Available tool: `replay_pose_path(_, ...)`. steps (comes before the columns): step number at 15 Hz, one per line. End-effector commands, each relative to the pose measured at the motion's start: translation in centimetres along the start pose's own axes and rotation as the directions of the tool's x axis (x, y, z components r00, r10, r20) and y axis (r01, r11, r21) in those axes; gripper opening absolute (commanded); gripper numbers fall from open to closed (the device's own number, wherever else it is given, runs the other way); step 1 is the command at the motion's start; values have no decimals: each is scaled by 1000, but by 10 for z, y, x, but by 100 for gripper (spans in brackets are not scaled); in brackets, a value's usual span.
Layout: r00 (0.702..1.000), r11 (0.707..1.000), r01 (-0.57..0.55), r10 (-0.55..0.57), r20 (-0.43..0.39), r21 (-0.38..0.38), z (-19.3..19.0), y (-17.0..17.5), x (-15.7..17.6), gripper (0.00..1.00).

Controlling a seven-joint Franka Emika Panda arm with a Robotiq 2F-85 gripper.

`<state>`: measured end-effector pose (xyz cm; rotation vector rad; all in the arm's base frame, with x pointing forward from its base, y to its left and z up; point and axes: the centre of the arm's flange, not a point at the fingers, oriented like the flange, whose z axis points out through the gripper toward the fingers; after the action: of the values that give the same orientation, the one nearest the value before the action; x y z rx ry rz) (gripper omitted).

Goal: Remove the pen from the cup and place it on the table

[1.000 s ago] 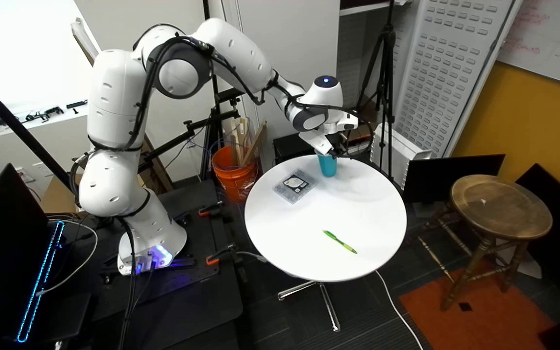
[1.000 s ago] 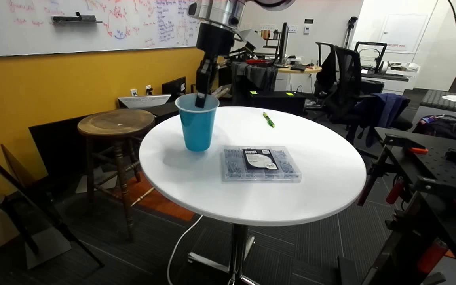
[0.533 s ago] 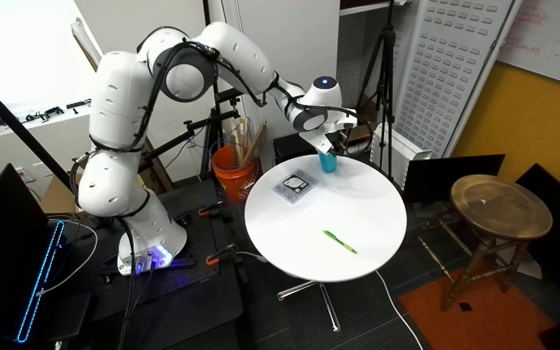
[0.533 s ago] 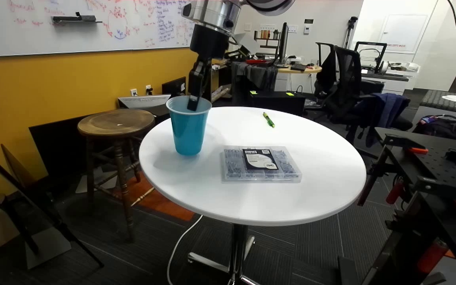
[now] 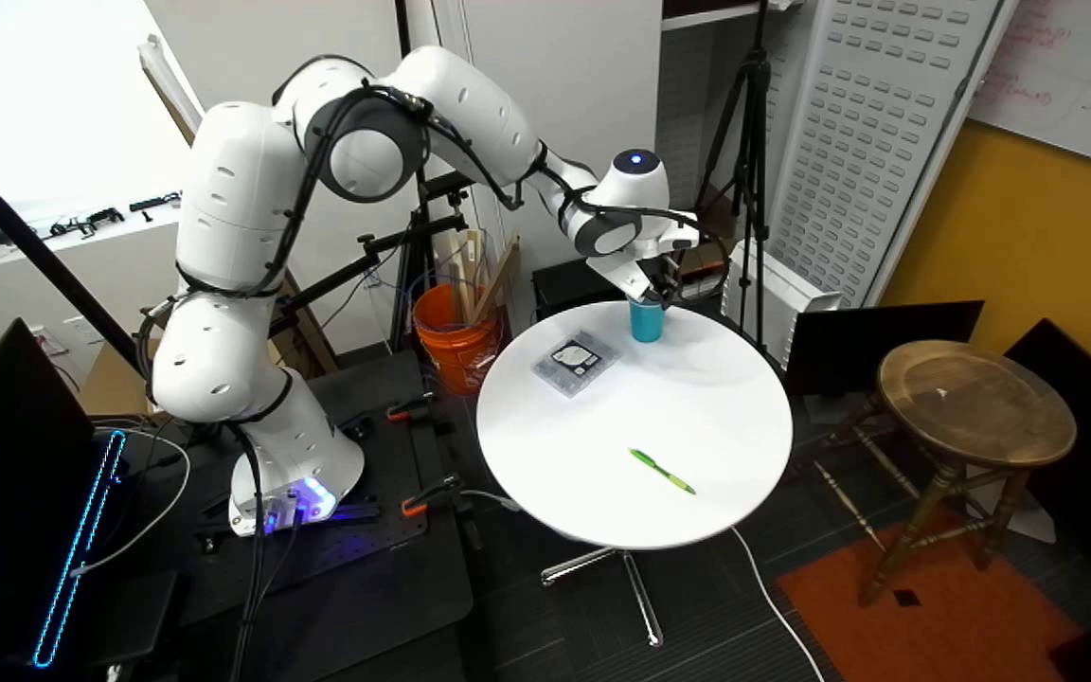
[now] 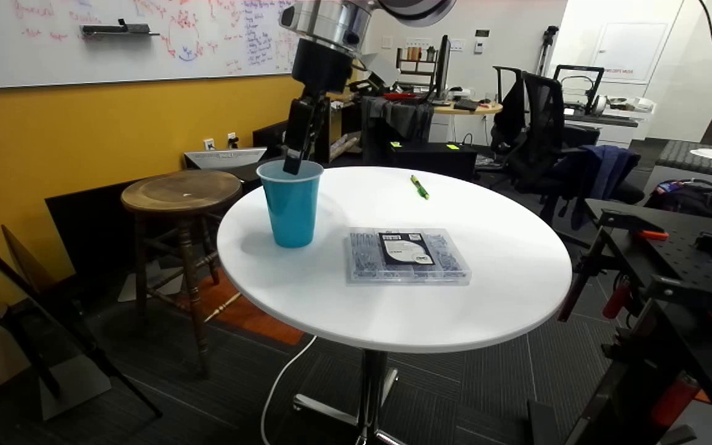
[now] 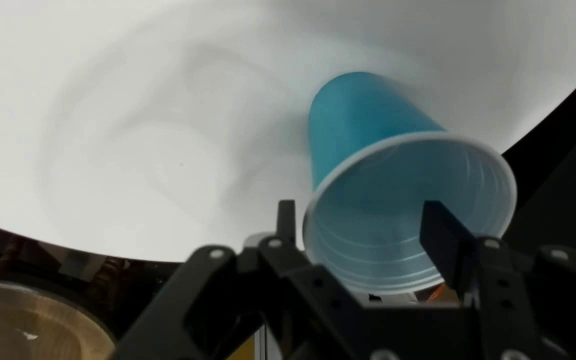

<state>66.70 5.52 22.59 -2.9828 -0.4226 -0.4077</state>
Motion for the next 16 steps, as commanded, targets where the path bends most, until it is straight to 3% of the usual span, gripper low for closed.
replay_pose_path(1,1000,1000,4,-4,-4,7,-3,5,7,98)
replay_pose_path(16,999,999,-21,22,-32,28,-58,-9,-2,100)
